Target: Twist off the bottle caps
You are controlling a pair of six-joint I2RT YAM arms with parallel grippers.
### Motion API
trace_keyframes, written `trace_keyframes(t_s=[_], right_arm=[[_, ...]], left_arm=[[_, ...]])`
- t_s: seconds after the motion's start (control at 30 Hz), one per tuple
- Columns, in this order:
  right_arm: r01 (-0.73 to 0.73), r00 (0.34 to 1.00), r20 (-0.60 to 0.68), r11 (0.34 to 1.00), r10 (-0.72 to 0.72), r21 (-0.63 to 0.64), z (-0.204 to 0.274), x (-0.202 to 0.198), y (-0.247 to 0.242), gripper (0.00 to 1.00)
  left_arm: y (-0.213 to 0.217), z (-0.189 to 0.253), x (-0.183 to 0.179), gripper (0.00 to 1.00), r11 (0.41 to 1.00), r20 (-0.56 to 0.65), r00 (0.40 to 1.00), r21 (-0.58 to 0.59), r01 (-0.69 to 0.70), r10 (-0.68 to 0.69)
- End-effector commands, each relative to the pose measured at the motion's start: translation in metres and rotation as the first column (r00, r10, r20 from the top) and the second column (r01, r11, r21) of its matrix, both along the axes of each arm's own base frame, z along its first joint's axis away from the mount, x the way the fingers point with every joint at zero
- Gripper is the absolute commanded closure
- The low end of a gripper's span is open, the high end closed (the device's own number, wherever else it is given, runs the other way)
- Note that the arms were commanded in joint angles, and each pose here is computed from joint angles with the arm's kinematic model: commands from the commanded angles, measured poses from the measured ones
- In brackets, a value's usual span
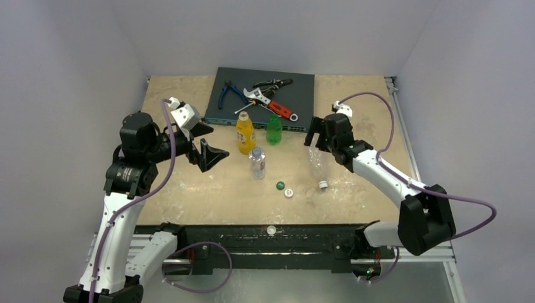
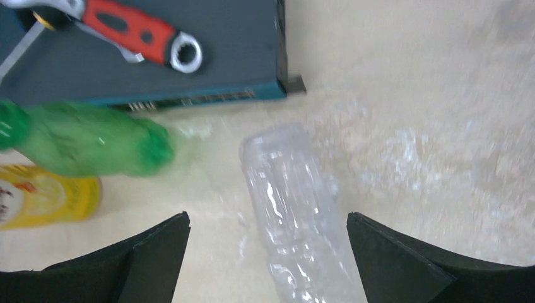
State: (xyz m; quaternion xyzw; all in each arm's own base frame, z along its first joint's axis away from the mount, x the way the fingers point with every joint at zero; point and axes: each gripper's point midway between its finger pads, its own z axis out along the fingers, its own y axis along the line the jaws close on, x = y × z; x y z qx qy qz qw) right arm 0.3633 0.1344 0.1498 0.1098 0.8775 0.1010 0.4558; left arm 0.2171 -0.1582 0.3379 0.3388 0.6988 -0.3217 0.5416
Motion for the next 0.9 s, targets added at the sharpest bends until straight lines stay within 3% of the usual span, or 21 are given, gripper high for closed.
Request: trace_keyframes(t_s=[0.0,0.33,0.53,0.87], right_arm=[[-0.005,0.997,-0.070,0.999,0.009,0.048,-0.025,-0.017,0.003,0.01],[0.024,0.986,-0.167,0.996,-0.009,0.086,-0.077,-0.043,-0.001,0.01],[0.095,0.976,-0.200,0.995,-0.090,0.013,-0.097,-0.047,-0.017,0.01],[0.056,0.971,-0.230,0.998,-0.061,-0.026,-0.119,-0.056,0.006,0.01]], left_arm=[[-0.004,0.018,-0.005,0.00,0.999,0.072,0.997,-0.010,0.041,-0.041],[-0.006,0.015,-0.006,0.00,0.998,0.065,0.996,-0.012,0.059,-0.058],[-0.006,0.014,-0.008,0.00,0.998,0.064,0.996,-0.009,0.069,-0.069],[-0.007,0.014,-0.009,0.00,0.997,0.072,0.994,-0.012,0.080,-0.079]])
